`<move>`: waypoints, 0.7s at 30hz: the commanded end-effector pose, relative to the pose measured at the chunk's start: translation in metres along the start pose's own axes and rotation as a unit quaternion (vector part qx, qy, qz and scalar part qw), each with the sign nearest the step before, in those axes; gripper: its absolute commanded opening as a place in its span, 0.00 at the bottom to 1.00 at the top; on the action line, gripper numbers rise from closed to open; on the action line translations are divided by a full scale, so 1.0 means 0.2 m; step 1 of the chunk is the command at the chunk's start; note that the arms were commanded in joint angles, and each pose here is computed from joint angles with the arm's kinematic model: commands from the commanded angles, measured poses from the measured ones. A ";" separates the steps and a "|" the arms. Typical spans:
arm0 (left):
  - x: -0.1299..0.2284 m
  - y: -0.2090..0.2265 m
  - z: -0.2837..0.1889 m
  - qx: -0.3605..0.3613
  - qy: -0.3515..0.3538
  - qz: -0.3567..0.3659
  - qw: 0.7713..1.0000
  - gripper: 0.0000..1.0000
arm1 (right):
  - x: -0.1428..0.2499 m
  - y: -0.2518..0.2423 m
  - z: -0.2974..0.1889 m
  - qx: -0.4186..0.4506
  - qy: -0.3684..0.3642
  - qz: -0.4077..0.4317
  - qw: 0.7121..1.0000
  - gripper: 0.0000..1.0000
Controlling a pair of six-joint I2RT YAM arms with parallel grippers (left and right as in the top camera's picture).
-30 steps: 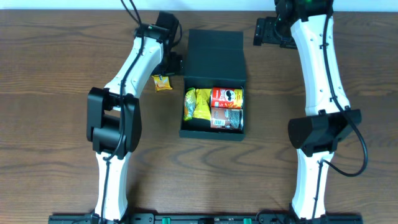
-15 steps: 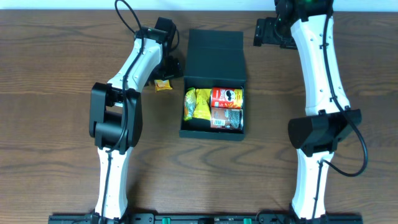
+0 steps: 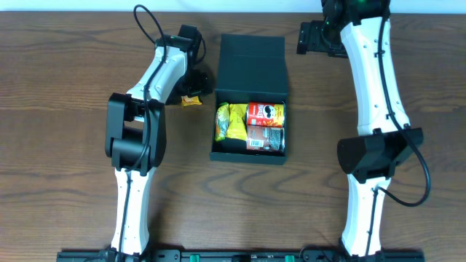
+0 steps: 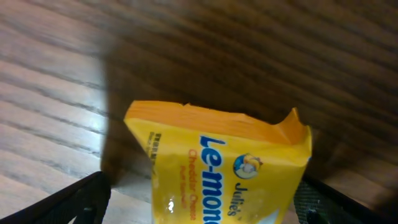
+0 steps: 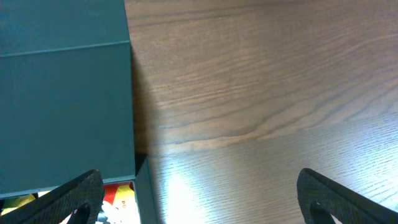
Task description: Pack container
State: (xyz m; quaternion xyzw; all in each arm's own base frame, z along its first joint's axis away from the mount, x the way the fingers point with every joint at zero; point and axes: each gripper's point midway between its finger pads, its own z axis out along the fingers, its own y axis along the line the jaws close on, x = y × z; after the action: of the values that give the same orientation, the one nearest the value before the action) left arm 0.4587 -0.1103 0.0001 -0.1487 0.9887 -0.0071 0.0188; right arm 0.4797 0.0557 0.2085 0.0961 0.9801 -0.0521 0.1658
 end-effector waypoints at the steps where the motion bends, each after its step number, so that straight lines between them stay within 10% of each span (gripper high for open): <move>1: 0.02 0.00 0.07 0.001 0.016 0.010 1.000 0.95 | -0.01 0.00 -0.03 -0.002 -0.007 -0.006 1.000 0.99; 6: 0.01 -0.01 0.07 0.004 0.010 0.013 1.000 1.00 | -0.01 0.00 -0.03 -0.002 -0.007 -0.006 1.000 0.99; 21: -0.03 0.02 0.07 -0.012 -0.009 0.012 1.000 0.64 | -0.01 0.00 -0.03 -0.002 -0.008 -0.006 1.000 0.99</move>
State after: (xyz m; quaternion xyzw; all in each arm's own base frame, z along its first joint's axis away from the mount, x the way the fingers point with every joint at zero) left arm 0.4675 -0.1115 0.0003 -0.1372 0.9898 -0.0109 0.0364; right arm 0.4798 0.0557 0.2085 0.0948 0.9802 -0.0522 0.1660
